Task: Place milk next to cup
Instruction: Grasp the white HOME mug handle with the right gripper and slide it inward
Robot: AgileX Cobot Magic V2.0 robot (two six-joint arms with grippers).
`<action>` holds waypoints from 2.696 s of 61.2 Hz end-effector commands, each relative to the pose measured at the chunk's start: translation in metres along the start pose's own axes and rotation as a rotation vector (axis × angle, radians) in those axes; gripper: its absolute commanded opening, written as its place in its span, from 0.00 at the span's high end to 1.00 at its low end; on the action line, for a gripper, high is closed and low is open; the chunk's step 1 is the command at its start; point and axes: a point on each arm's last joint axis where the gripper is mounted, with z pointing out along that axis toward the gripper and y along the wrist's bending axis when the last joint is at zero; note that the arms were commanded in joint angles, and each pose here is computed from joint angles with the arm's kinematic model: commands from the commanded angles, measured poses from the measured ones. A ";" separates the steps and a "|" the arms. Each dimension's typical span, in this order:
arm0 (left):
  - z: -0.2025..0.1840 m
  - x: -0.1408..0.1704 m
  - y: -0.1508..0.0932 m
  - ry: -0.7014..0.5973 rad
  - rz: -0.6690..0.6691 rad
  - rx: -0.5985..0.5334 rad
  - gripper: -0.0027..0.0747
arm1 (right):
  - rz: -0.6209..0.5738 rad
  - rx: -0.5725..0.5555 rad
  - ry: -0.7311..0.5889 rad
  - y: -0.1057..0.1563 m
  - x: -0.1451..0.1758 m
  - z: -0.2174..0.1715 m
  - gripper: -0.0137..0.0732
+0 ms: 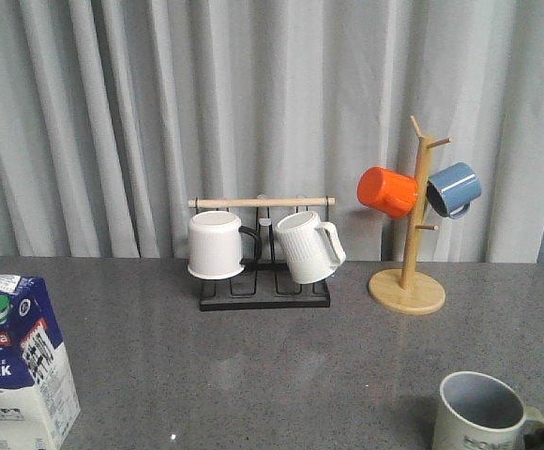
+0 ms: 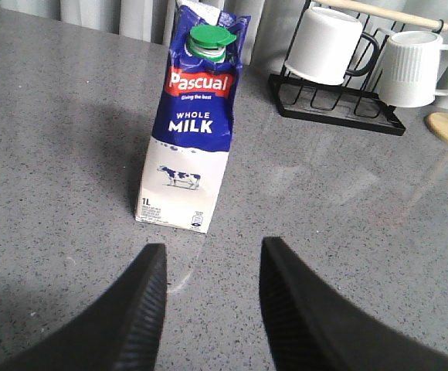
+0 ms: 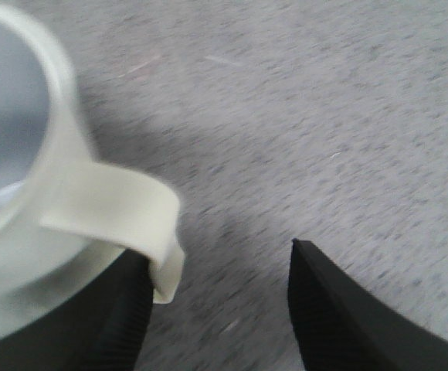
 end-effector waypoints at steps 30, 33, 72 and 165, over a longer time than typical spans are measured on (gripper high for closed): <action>-0.002 -0.014 -0.003 -0.075 -0.009 0.011 0.59 | -0.075 -0.012 -0.189 -0.006 -0.017 0.030 0.85; -0.002 -0.014 -0.003 -0.073 -0.009 0.012 0.59 | -0.070 -0.023 -0.212 -0.002 -0.020 0.027 0.85; -0.002 -0.013 -0.003 -0.068 -0.010 0.012 0.59 | -0.165 -0.338 -0.271 0.128 -0.079 0.006 0.85; -0.002 -0.006 -0.003 0.012 -0.011 0.015 0.59 | -0.308 -0.423 -0.014 0.101 -0.069 -0.133 0.57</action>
